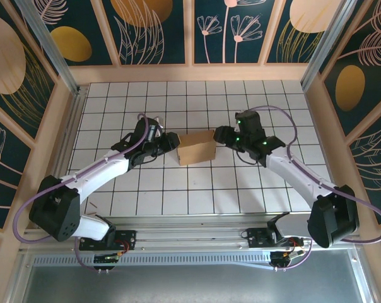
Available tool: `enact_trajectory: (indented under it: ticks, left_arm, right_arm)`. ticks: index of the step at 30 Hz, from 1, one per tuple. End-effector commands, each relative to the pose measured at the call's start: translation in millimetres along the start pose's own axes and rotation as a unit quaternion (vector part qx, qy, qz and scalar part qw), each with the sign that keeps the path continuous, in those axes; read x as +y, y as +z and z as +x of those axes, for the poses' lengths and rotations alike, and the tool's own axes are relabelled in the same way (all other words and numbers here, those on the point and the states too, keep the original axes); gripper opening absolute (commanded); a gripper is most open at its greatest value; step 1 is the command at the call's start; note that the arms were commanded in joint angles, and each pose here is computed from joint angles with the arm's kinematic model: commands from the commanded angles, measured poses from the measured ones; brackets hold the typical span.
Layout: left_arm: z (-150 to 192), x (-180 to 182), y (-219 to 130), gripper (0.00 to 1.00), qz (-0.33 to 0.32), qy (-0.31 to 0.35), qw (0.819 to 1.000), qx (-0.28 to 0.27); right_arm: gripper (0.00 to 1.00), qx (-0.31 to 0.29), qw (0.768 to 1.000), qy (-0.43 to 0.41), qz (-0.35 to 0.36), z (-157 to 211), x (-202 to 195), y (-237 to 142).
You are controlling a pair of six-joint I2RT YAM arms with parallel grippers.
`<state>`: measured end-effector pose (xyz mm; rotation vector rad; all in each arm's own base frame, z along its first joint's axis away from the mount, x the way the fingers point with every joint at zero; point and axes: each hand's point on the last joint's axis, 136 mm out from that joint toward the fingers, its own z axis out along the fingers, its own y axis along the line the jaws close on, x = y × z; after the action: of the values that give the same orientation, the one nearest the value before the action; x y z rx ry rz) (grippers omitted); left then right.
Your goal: Fold the paper box
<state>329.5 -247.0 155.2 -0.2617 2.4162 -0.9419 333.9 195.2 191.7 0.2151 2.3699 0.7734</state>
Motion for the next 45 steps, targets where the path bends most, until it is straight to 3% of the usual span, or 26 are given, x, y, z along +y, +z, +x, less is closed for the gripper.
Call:
enact_trajectory:
  ticks: [1,2,4,7,14,18,20,26,31,37,41,45]
  left_arm:
    - [21,20,-4,0.52,-0.024,-0.022,0.999,0.034]
    - [21,18,-6,0.63,-0.017,-0.035,0.999,0.033]
    - [22,11,-8,0.76,0.006,-0.051,0.998,0.031]
    - [24,4,-9,0.81,0.034,-0.068,0.996,0.034]
    - [53,3,0,0.65,0.048,-0.069,0.994,0.073]
    - [73,9,-1,0.52,0.047,-0.074,0.992,0.09]
    - [83,8,-4,0.51,0.049,-0.07,0.992,0.097]
    - [113,10,-9,0.49,0.032,-0.058,0.99,0.127]
    - [123,31,-12,0.49,-0.001,-0.07,0.99,0.12]
    - [120,41,-11,0.5,-0.011,-0.052,0.994,0.098]
    - [98,21,-15,0.61,0.024,0.004,0.998,0.053]
    - [96,23,3,0.63,0.001,0.013,0.998,0.062]
  right_arm:
    - [0.66,-0.002,1.0,-0.015,-0.004,-13,-1,-8]
    - [0.68,0.005,1.0,-0.02,-0.012,-13,1,-5]
    - [0.67,0.022,0.999,-0.025,-0.026,-7,4,2]
    - [0.57,0.051,0.998,-0.02,-0.043,7,4,13]
    - [0.35,0.093,0.994,-0.023,-0.051,46,-6,23]
    - [0.29,0.102,0.993,-0.026,-0.045,69,-8,14]
    - [0.28,0.106,0.993,-0.023,-0.04,86,-10,7]
    - [0.27,0.121,0.992,0.0,-0.027,132,-24,-17]
    - [0.27,0.124,0.991,0.031,-0.028,155,-42,-28]
    - [0.3,0.106,0.993,0.035,-0.044,154,-43,-25]
    - [0.46,0.095,0.994,0.045,-0.017,145,-50,-17]
    - [0.45,0.103,0.991,0.08,-0.018,150,-56,5]
